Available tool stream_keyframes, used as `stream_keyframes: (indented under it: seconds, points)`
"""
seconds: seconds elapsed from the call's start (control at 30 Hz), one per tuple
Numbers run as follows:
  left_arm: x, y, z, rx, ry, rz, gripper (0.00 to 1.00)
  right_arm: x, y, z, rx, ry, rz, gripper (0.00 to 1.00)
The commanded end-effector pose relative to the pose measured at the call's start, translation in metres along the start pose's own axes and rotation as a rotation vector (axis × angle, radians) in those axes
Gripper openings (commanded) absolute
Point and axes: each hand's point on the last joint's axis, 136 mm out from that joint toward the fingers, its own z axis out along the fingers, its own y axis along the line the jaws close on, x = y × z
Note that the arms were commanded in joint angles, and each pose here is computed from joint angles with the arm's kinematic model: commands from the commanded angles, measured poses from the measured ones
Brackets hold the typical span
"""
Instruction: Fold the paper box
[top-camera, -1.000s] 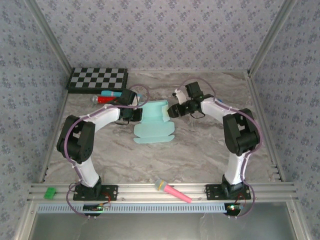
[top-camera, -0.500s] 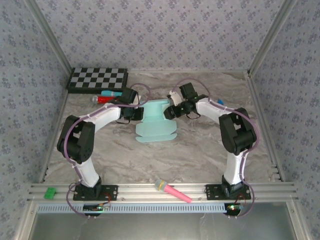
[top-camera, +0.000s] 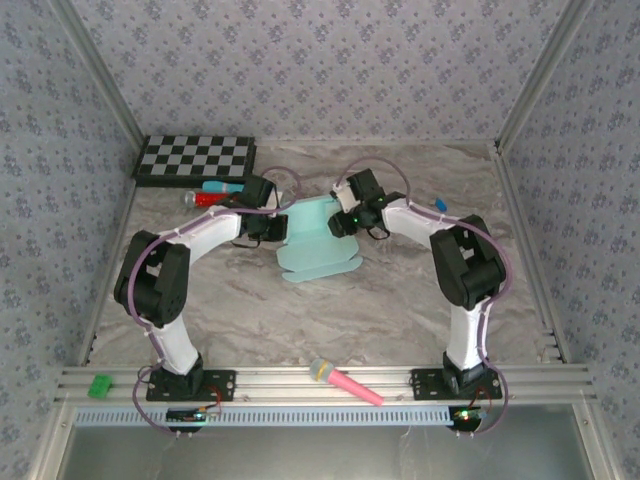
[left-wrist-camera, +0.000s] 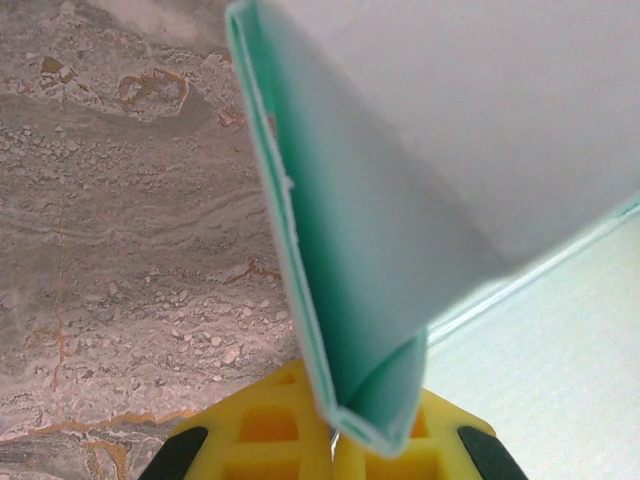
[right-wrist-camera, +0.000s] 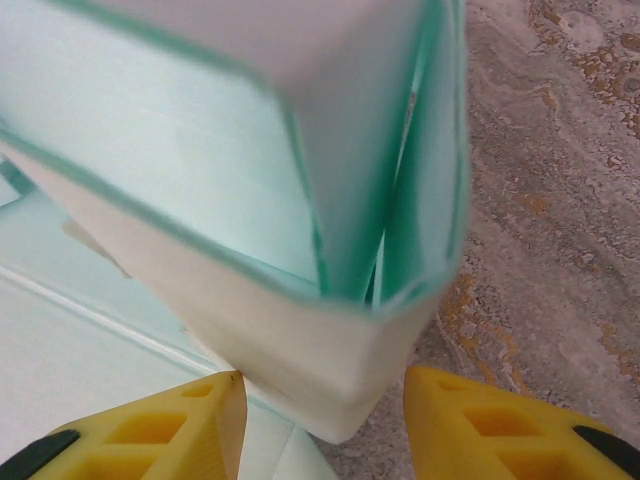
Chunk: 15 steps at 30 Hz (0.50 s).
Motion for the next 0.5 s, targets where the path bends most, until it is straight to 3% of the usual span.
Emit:
stream_keyframes:
  seconds: [0.0,0.13,0.47]
  points:
    - [-0.012,-0.018,-0.014,0.061,-0.030,0.018,0.00,-0.005,-0.012,0.005,0.074,0.000,0.019,0.45]
    - [-0.013,-0.018,-0.013,0.064,-0.030,0.022,0.00,-0.008,-0.011,0.009,0.068,-0.007,0.029,0.44]
    - [-0.009,-0.020,-0.012,0.079,-0.003,0.039,0.00,-0.020,-0.006,0.003,-0.088,-0.048,0.073,0.54]
